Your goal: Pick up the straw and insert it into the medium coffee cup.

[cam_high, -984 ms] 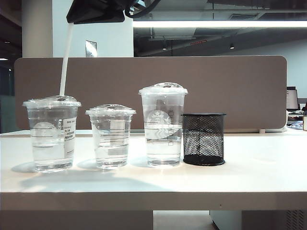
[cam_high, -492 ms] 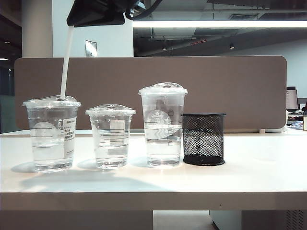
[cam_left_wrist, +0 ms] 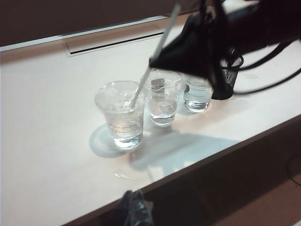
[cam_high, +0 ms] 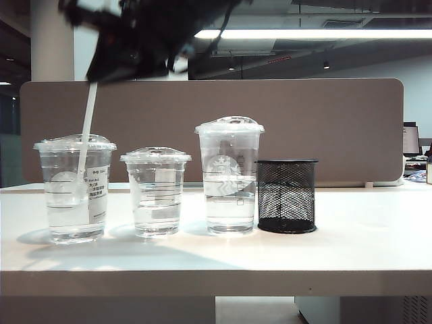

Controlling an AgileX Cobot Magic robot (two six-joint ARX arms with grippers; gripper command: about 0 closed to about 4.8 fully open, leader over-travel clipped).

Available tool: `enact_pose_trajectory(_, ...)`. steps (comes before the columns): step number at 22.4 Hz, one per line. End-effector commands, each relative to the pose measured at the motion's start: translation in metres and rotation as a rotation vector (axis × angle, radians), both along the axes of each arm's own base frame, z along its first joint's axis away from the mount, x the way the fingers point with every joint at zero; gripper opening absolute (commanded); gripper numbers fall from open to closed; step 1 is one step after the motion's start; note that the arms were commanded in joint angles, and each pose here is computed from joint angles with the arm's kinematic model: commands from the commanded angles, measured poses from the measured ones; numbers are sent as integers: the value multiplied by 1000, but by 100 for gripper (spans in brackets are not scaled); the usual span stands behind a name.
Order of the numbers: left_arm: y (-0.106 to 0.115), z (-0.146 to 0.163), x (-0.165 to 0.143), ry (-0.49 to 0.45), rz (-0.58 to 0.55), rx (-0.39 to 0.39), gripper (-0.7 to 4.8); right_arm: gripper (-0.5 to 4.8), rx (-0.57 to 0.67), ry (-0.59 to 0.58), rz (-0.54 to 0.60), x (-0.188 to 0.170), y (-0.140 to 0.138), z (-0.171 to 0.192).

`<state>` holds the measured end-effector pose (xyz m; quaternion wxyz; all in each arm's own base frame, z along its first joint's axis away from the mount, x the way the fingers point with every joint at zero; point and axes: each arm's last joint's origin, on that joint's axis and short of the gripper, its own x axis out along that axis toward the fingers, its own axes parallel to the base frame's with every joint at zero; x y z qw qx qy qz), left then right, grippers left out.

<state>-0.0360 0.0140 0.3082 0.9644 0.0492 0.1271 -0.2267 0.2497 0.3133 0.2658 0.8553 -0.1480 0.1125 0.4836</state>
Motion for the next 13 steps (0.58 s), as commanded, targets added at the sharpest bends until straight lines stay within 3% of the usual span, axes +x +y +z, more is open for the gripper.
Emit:
enact_pose_trajectory(1, 0, 1, 0, -12, 2, -4, -3, 339, 16, -7, 1, 4, 6, -8)
enact_pose_trajectory(3, 0, 1, 0, -12, 2, -4, -3, 473, 31, -21, -2, 5, 8, -7)
enact_pose_trajectory(4, 0, 1, 0, -12, 2, -4, -3, 479, 40, -28, -4, 5, 8, -6)
enact_pose_trajectory(8, 0, 2, 0, -12, 2, -4, -3, 479, 80, -68, -22, 1, 5, 9)
enact_pose_trajectory(11, 0, 2, 0, -12, 3, -4, -3, 479, 122, -114, -57, -12, -11, 44)
enact_pose_trajectory(12, 0, 2, 0, -12, 2, -4, -3, 443, 133, -128, -68, -19, -18, 57)
enact_pose_trajectory(13, 0, 2, 0, -13, 2, -5, -3, 374, 142, -136, -71, -26, -24, 69)
